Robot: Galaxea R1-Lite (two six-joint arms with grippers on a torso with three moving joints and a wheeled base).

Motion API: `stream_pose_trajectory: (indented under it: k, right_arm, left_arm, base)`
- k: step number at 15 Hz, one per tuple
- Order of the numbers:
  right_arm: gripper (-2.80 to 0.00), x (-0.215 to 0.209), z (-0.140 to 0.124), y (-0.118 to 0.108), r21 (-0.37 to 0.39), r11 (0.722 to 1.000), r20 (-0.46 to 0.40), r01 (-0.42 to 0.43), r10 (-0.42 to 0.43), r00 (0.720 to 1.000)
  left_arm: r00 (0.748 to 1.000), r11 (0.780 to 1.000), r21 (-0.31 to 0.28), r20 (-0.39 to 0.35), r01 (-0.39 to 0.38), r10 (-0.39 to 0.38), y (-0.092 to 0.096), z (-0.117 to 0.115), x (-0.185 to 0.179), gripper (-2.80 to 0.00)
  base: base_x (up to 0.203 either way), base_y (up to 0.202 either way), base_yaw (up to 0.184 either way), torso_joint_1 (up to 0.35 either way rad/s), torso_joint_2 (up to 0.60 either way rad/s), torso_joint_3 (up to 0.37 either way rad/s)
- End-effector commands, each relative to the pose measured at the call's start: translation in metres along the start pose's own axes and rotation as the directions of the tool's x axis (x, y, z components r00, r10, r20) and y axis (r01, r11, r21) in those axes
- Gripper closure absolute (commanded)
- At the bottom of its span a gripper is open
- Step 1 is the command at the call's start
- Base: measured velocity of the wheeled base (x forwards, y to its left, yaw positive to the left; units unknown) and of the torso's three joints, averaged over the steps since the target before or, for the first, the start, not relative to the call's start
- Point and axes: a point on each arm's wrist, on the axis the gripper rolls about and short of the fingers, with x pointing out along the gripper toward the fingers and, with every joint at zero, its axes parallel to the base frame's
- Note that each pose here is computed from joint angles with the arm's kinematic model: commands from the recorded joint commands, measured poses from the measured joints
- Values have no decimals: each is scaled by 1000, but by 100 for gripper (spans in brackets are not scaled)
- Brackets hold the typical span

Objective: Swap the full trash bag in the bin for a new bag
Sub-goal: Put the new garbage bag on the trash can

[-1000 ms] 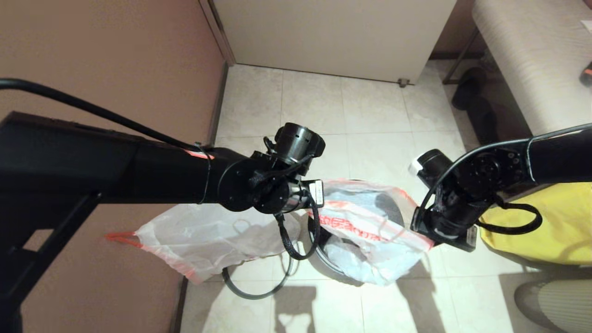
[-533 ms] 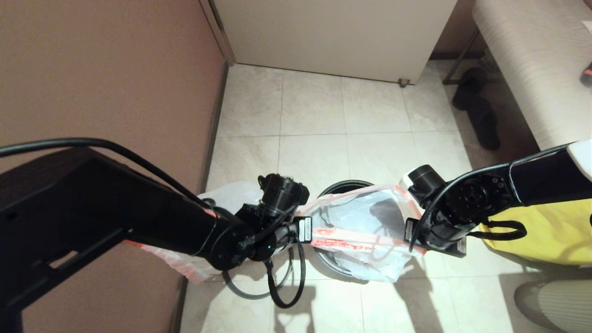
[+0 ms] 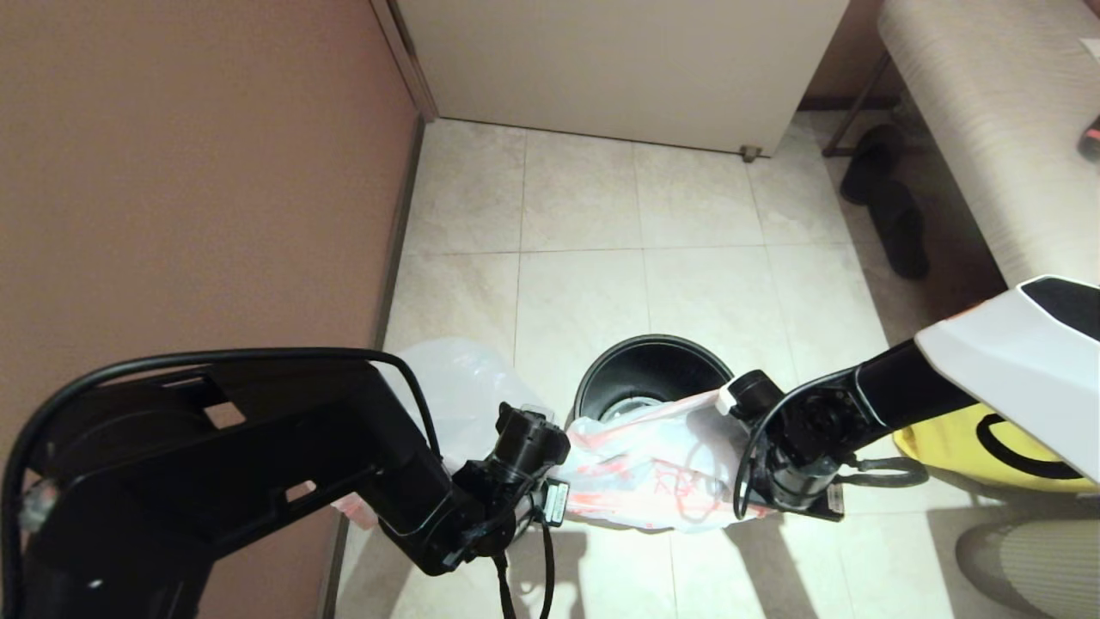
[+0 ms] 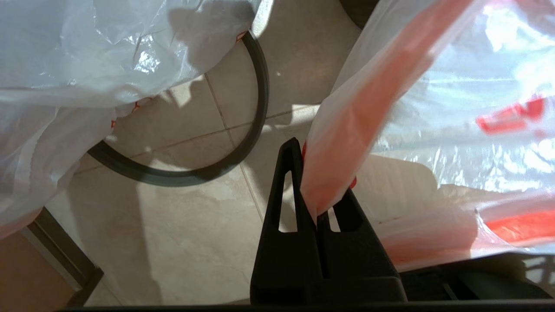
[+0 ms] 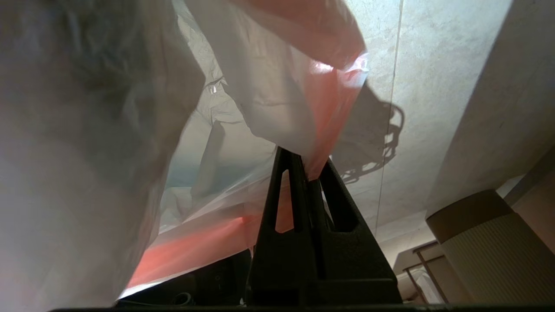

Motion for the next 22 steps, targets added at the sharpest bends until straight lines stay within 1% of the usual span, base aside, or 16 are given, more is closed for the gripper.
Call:
stream_pose_trajectory:
  k: [1,2,3,4,6,7,8,9,11,13,14,17,18,20,21,22]
  right_arm:
    - [0,16,-5,5,-18,999,-30,29,-30,999]
    - [0,21,-6,5,-25,999,-35,34,-35,999]
    - [0,24,-3,8,-31,999,-30,31,-32,999]
    - [0,24,3,11,-25,1000,-14,19,-20,1000]
    - [0,22,15,19,-9,1000,22,-9,9,1000]
    - [0,24,19,21,-5,1000,31,-12,12,999]
    - [0,23,26,23,8,1000,58,-16,16,998]
    - [0,19,35,23,28,999,92,-15,13,996]
    - [0,-1,52,13,78,996,150,-41,29,988]
    - [0,-12,65,-3,123,991,178,-50,28,984]
    - [0,-10,71,-8,130,990,189,-52,27,982]
    - [0,-1,70,0,96,994,198,-58,38,979]
    - [0,-3,69,3,80,995,203,-64,46,978]
    - [0,-8,71,8,74,994,222,-81,63,973]
    - [-280,-10,71,10,68,994,225,-84,67,972]
    - [-280,-13,69,12,57,995,228,-88,73,971]
  left_arm:
    - [998,999,12,-46,-30,30,3,-13,26,0]
    - [998,999,15,-58,-35,35,3,-16,32,0]
    - [998,999,15,-53,-41,42,5,-15,38,0]
    - [998,999,4,-32,-50,50,8,-8,45,0]
    - [997,997,-36,40,-69,70,11,15,54,0]
    - [993,994,-49,67,-93,96,11,22,58,0]
    - [988,991,-65,96,-116,122,10,30,60,0]
    - [983,988,-88,127,-124,134,10,39,59,0]
    - [968,983,-156,215,-101,133,10,60,44,0]
    - [964,982,-174,239,-74,115,4,63,28,0]
    - [964,983,-172,242,-65,106,-1,62,24,0]
    - [963,984,-167,245,-69,109,-3,61,35,0]
    - [963,983,-166,247,-73,113,-2,62,37,0]
    - [960,983,-167,255,-71,112,-2,66,36,0]
    - [961,984,-162,252,-72,111,-3,64,36,-280]
    - [961,987,-143,251,-78,113,-3,64,37,-280]
  base:
    - [0,0,0,0,0,0]
    - [0,0,0,0,0,0]
    - [0,0,0,0,0,0]
    - [0,0,0,0,0,0]
    - [0,0,0,0,0,0]
    - [0,0,0,0,0,0]
    - [0,0,0,0,0,0]
    - [0,0,0,0,0,0]
    - [0,0,0,0,0,0]
    - [0,0,0,0,0,0]
    - [0,0,0,0,0,0]
    - [0,0,0,0,0,0]
    - [0,0,0,0,0,0]
    - [0,0,0,0,0,0]
    - [0,0,0,0,0,0]
    - [0,0,0,0,0,0]
